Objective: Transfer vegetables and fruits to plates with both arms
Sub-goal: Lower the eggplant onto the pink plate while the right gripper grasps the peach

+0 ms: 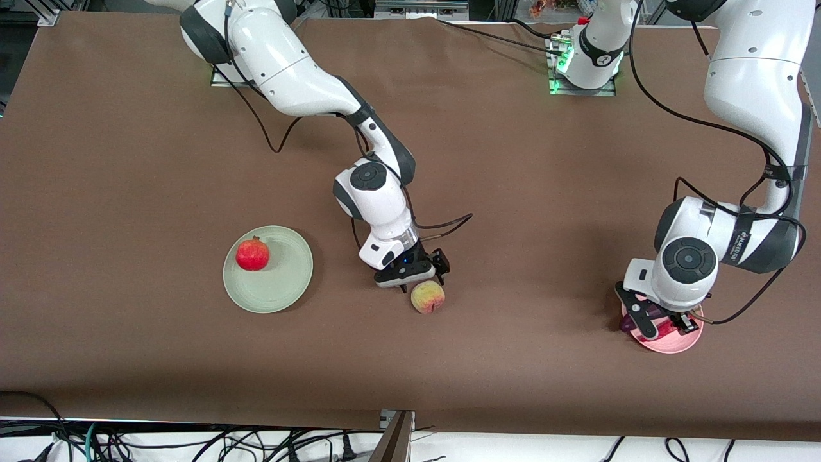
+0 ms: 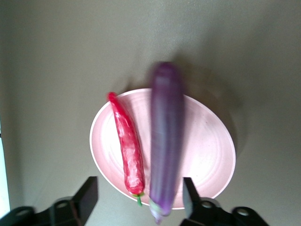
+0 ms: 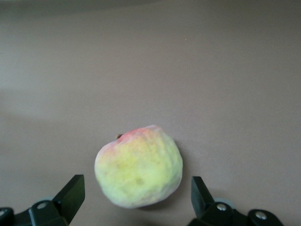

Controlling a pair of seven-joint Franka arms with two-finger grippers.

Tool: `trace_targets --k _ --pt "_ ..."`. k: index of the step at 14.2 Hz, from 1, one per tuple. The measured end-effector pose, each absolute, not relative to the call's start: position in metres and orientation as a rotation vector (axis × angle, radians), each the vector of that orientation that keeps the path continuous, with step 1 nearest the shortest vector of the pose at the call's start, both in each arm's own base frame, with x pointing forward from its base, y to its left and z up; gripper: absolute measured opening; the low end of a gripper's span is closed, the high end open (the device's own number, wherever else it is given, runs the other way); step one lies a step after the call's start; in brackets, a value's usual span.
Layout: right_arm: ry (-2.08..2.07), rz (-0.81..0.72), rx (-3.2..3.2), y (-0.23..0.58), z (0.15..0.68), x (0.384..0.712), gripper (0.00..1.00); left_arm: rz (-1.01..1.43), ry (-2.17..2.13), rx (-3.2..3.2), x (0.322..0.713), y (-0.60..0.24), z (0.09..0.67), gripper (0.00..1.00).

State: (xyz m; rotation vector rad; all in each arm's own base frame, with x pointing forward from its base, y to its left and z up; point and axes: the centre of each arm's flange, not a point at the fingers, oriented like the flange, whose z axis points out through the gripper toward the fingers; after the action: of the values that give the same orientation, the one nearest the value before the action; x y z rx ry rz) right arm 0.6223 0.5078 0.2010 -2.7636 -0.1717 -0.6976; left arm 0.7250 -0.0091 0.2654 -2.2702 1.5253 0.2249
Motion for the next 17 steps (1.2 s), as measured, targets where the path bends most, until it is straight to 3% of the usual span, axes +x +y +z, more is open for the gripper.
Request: trace_targets --k 2,11,17 --pt "-0.171 -0.725 -2.761 0.505 0.202 0.628 1.00 0.225 1.525 -2.270 0.725 -0.009 0.266 1.00" --pt "-0.190 -0.775 -2.733 0.510 0.194 0.630 1.00 0.196 1.414 -2.498 0.724 0.014 0.279 1.00" --pt "-0.212 -0.804 -2.720 0.513 0.185 0.627 0.96 0.278 1.027 -2.943 0.686 -0.008 0.402 1.00"
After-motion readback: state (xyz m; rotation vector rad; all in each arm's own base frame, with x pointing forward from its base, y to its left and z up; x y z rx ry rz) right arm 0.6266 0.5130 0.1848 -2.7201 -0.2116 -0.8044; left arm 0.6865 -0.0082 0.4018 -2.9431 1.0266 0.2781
